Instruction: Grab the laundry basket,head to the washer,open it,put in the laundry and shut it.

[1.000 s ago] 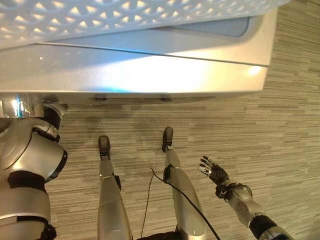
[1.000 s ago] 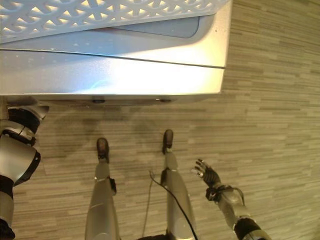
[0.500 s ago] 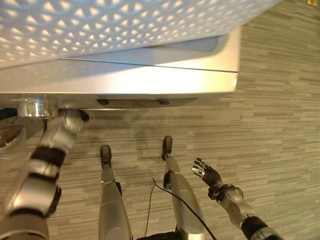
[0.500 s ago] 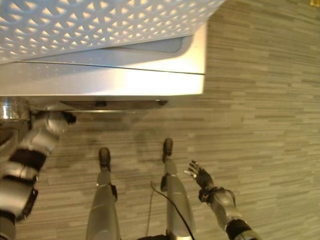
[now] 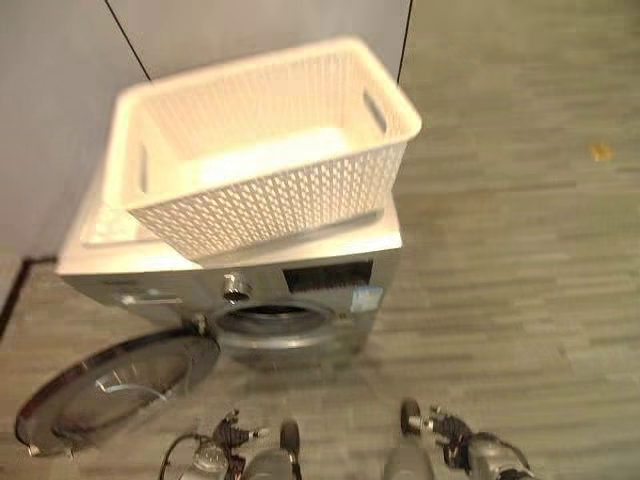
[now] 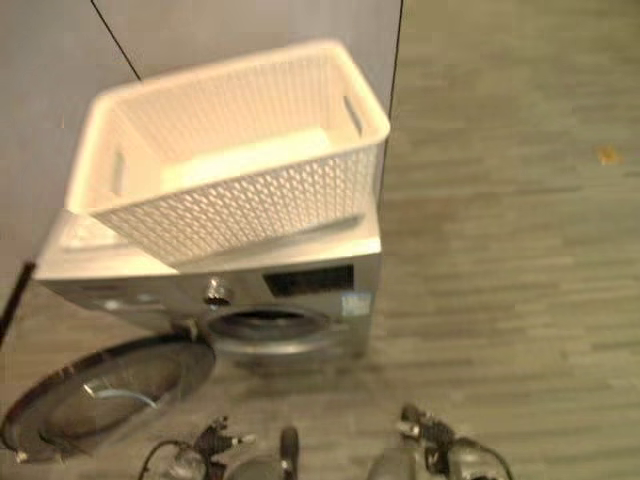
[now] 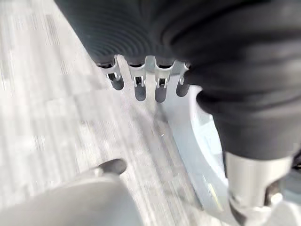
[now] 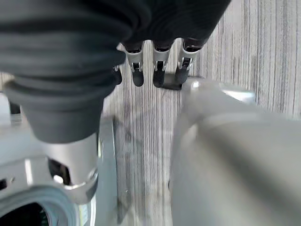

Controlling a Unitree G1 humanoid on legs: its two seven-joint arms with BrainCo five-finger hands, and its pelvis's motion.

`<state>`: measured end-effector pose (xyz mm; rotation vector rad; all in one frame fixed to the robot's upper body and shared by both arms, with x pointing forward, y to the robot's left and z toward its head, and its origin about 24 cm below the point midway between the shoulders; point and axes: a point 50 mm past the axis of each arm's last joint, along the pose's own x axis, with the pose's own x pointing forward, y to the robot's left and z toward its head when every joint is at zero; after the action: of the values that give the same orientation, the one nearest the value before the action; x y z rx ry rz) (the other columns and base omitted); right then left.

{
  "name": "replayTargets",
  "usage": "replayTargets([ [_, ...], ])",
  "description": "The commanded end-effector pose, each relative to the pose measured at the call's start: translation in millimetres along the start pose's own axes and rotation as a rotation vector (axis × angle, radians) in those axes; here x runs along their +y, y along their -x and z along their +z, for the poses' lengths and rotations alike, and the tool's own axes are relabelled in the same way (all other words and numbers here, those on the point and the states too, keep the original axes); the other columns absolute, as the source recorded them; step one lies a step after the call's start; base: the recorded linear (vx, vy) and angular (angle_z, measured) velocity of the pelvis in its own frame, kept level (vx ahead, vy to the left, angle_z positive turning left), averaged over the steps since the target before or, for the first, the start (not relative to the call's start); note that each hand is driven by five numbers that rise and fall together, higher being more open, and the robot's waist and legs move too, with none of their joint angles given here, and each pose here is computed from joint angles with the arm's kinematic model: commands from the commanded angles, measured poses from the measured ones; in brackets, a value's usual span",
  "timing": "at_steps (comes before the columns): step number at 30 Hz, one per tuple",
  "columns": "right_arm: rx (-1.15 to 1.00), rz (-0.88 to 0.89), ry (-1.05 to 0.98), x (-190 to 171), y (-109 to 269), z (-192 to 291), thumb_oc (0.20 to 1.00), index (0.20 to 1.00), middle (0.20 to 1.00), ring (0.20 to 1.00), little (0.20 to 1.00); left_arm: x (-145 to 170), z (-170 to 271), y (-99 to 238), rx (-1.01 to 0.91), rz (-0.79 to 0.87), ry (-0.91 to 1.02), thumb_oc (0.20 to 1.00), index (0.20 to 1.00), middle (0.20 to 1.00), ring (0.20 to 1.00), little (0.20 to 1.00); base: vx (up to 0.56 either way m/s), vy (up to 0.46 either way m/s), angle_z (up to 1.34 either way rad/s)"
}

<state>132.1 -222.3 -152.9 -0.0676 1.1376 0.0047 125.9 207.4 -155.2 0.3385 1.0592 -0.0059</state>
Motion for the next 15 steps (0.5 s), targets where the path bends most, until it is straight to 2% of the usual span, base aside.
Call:
replayTargets([
  [1,-0.034,-0.073,0.022,-20,1,17,1.0,1.0,1.0,1.0,1.0,1,11,-3,-0.025,-0.004,0.044,1.0,1.0,1.0,1.0,1.0,0.09,-0.143,-0.01],
  [5,0.074,-0.103,-0.03,-17,3,-14,1.0,1.0,1.0,1.0,1.0,15,-11,0,0.052,0.072,0.122,1.0,1.0,1.0,1.0,1.0,0.12,-0.224,0.0],
  [8,0.115,-0.128,-0.074,-22,8,-32,1.0,1.0,1.0,1.0,1.0,32,-6,0,0.032,0.134,0.143,1.0,1.0,1.0,1.0,1.0,0.04,-0.237,0.42],
  [11,0.146,-0.156,-0.07,-30,12,-44,1.0,1.0,1.0,1.0,1.0,55,13,-2,-0.045,0.2,0.162,1.0,1.0,1.0,1.0,1.0,-0.03,-0.233,0.52],
  [12,0.163,-0.177,-0.024,-37,15,-47,1.0,1.0,1.0,1.0,1.0,73,36,-1,-0.144,0.245,0.15,1.0,1.0,1.0,1.0,1.0,-0.03,-0.18,0.3],
  [13,0.163,-0.177,-0.024,-37,15,-47,1.0,1.0,1.0,1.0,1.0,73,36,0,-0.143,0.245,0.15,1.0,1.0,1.0,1.0,1.0,-0.09,-0.131,0.34],
  [15,0.161,-0.205,0.046,-45,16,-44,1.0,1.0,1.0,1.0,1.0,104,78,6,-0.292,0.335,0.128,1.0,1.0,1.0,1.0,1.0,-0.15,-0.061,0.69],
])
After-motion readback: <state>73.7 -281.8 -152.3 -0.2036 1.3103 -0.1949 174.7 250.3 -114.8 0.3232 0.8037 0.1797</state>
